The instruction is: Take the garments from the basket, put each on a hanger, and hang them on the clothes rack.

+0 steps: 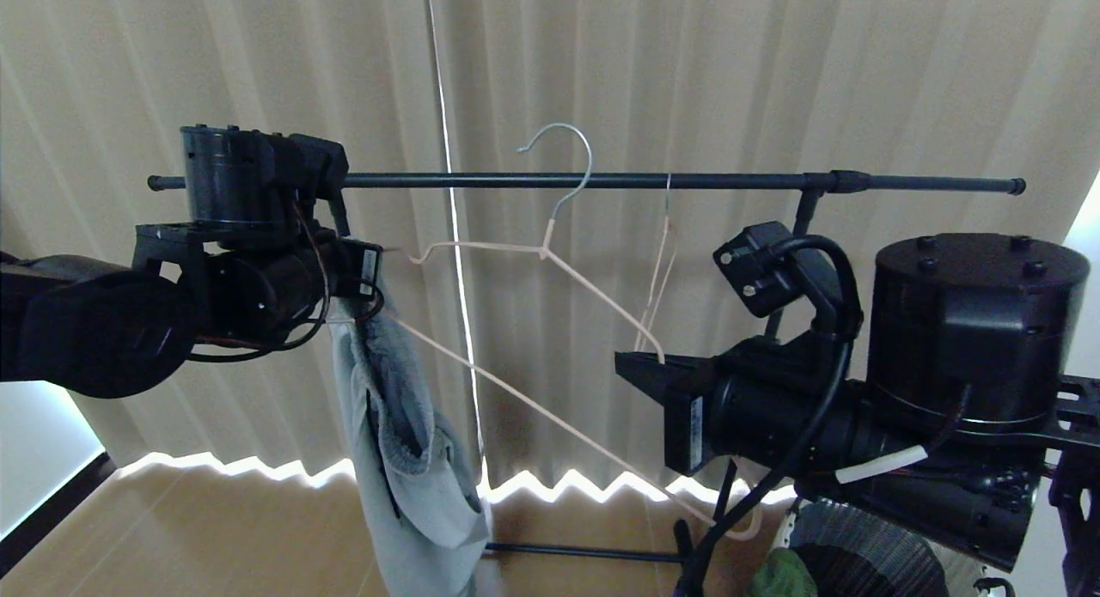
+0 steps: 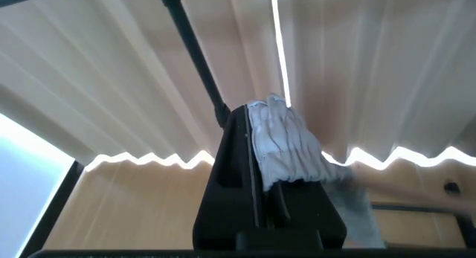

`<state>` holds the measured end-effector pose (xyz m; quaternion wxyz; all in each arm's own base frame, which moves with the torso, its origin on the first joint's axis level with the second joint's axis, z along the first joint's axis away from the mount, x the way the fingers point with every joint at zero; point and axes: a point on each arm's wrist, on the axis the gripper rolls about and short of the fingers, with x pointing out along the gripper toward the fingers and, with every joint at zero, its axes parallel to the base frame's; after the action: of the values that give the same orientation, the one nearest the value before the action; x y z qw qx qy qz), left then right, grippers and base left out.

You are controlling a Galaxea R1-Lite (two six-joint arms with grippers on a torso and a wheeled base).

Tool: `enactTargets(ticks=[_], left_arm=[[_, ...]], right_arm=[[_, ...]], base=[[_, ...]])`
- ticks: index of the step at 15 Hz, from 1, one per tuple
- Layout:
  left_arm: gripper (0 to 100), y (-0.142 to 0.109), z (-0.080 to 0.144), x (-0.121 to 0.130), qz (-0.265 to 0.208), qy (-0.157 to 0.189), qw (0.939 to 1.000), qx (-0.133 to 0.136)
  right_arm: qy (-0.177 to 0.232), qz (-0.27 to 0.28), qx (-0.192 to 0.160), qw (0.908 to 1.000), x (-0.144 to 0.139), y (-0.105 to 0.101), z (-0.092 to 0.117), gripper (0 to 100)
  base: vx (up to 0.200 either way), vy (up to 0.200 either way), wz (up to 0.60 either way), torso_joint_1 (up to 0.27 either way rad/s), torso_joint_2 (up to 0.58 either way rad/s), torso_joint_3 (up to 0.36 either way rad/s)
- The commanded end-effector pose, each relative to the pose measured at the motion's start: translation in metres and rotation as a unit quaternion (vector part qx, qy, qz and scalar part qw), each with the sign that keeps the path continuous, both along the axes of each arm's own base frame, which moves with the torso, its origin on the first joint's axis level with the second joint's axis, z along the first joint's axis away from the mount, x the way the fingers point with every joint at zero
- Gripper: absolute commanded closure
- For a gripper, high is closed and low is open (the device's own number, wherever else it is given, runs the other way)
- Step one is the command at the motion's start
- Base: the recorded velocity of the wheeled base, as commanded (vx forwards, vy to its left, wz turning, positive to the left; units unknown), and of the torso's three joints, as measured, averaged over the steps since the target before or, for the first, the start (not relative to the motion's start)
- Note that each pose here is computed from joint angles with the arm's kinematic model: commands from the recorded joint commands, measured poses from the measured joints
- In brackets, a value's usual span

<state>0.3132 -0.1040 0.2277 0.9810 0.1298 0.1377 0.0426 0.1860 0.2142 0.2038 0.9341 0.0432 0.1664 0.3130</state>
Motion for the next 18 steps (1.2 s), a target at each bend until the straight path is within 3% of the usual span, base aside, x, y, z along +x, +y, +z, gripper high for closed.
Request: enactTargets(ticks=[1,4,7,11,18], left_arm=[[100,0.000,0.002,-0.002,0.002,-0.002,1.0000,0.000],[100,0.001,0.002,-0.001,0.016,-0.003,0.9998,0.008],[100,0.001,0.005,-0.005,0.042,-0.011,0.9990,0.013],[100,0.003,0.013,-0.014,0.043,-0.022,0.9988,0.008],[100,-0.023,0.026,-0.053,-0.022,-0.040,0.9989,-0.004]], right_arm=[[0.012,0.004,-0.016,0.9998,0.003,0.011,-0.012,100],[0.018,0.026,-0.024,0.9992,-0.005,0.023,-0.018,100],[0.022,-0.005,-0.042,0.9989,0.004,0.044,-0.031,100],[0.025,-0.025,-0.025,0.9991,0.016,0.060,-0.032,100],[0.026,-0.030,-0.011,0.9992,0.026,0.075,-0.035,100]], base=[[0.000,0.000,0.00,0.000,0.00,0.000],[0.000,0.000,0.00,0.000,0.00,0.000],[0.000,0.000,0.00,0.000,0.00,0.000],[0.000,0.000,0.00,0.000,0.00,0.000],[0.000,0.000,0.00,0.000,0.00,0.000]])
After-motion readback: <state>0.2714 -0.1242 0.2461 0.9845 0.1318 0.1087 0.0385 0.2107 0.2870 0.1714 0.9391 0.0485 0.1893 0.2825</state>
